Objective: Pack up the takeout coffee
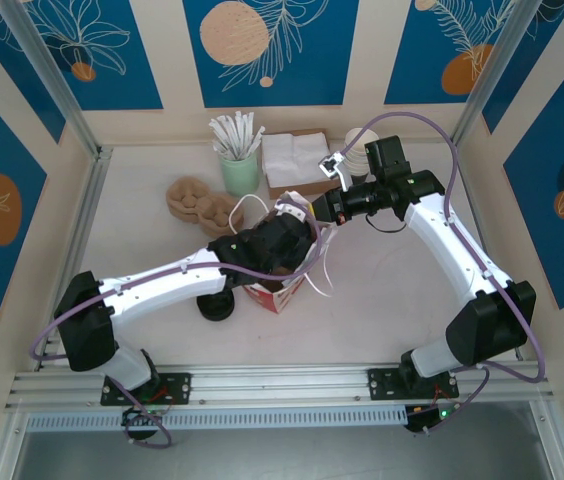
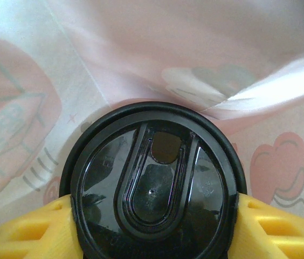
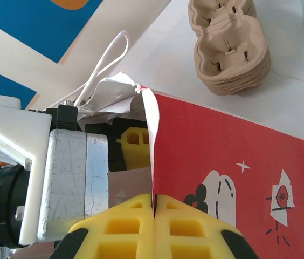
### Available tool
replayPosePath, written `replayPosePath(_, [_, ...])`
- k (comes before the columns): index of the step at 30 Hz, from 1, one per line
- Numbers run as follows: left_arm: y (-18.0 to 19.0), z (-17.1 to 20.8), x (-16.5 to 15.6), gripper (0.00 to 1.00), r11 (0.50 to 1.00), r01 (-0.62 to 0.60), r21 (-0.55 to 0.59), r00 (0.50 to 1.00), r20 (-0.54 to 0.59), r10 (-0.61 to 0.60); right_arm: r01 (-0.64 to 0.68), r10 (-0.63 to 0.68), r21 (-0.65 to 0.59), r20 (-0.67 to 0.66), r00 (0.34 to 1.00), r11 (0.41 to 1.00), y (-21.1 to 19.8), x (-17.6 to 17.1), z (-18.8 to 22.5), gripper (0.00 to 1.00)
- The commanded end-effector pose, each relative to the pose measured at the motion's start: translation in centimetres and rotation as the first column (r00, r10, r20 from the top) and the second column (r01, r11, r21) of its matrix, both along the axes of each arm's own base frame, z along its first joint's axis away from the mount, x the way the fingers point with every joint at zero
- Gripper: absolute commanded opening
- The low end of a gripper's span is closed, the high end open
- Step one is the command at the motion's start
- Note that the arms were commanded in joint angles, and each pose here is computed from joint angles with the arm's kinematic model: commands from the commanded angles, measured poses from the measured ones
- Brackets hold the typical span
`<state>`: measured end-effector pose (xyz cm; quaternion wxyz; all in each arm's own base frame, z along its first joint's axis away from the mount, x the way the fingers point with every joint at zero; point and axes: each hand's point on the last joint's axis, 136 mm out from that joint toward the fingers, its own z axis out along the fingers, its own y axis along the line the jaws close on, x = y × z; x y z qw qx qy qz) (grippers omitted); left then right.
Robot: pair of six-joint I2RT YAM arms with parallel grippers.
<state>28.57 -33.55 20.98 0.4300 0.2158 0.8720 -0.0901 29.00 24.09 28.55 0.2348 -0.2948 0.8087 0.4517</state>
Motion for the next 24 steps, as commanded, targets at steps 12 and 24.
replayPosePath(12, [0.0,-2.9,-0.2,0.59,1.000,0.003,0.021,0.998,-0.068,-0.002,-0.111,0.108,0.057,0.053,0.993,0.992,2.3,-1.9,1.2,0.03])
replayPosePath(24, [0.8,-4.0,-0.3,0.59,0.999,-0.008,0.034,0.994,-0.106,0.011,-0.060,0.058,0.021,0.092,0.994,0.998,2.1,-0.8,1.0,0.03])
